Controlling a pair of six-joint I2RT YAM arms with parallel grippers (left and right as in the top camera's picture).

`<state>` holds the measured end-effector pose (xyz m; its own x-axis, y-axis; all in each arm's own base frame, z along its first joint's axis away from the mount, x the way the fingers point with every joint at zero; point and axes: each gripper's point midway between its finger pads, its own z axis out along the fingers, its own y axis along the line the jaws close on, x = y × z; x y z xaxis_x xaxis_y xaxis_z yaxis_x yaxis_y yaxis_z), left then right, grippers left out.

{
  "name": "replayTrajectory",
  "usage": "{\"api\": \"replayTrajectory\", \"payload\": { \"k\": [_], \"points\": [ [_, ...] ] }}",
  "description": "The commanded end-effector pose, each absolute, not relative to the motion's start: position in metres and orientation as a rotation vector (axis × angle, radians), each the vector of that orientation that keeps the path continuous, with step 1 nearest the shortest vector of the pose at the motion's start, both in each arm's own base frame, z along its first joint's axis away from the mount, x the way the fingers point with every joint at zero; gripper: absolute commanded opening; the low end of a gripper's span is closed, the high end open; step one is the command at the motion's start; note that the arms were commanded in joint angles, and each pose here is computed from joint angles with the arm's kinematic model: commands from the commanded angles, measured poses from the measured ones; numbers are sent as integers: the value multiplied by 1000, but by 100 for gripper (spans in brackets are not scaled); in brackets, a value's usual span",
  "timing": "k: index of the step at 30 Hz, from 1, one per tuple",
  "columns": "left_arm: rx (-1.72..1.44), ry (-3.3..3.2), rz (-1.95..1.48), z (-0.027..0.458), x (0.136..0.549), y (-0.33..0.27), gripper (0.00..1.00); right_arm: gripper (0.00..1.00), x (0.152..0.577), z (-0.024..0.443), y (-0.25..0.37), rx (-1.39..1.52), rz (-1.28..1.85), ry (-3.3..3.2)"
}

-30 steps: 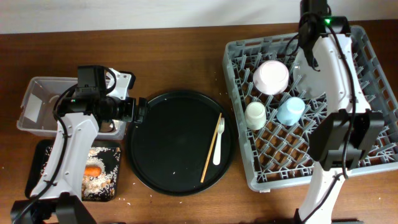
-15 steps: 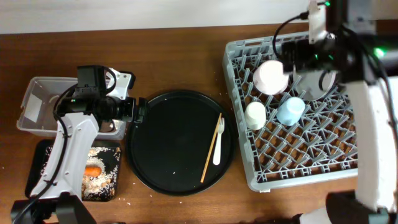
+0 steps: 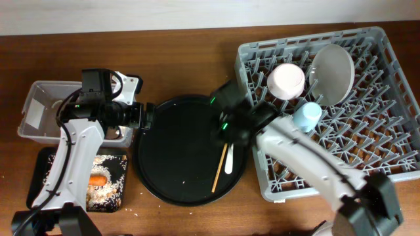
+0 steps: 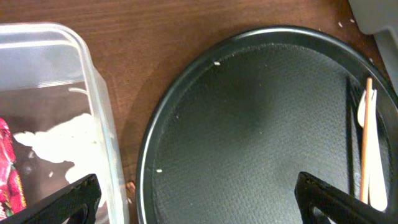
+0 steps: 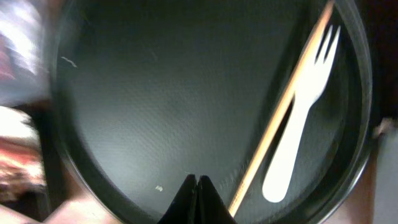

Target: Sort waste into correct bins and load items into the dishwasher rack

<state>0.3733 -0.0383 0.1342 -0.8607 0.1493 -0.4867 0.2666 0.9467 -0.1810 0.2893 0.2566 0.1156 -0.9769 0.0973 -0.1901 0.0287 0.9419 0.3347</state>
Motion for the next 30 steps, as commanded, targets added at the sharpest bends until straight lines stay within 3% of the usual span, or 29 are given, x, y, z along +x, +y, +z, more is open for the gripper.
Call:
{"api": "replayTrajectory", "payload": {
  "k": [1,5,6,7,9,11,13,25,28,30],
  "points": [
    [297,2620,-335,132,373,-37,99,4,292,85,247,282,187,2737],
    [297,2620,-335,132,373,-37,99,4,290,56,242,384,30,2699],
    [297,2620,-335,132,373,-37,99,13,290,47,243,385,15,2712],
    [297,2620,-335,132,373,-37,99,35,289,38,242,455,2,2716],
    [297,2620,-335,132,373,-37,99,36,288,35,241,457,-10,2722],
    [297,2620,-335,132,373,-37,99,48,289,35,237,468,-24,2723],
    [297,2620,-335,132,373,-37,99,35,292,34,223,507,-62,2731],
    [297,2620,-335,132,373,-37,99,30,299,-1,224,539,-73,2759],
    [297,2620,-335,132,373,-37,99,24,298,-14,226,538,-87,2780],
    [297,2620,-335,132,373,-37,99,15,296,-15,227,538,-77,2796]
  ]
}}
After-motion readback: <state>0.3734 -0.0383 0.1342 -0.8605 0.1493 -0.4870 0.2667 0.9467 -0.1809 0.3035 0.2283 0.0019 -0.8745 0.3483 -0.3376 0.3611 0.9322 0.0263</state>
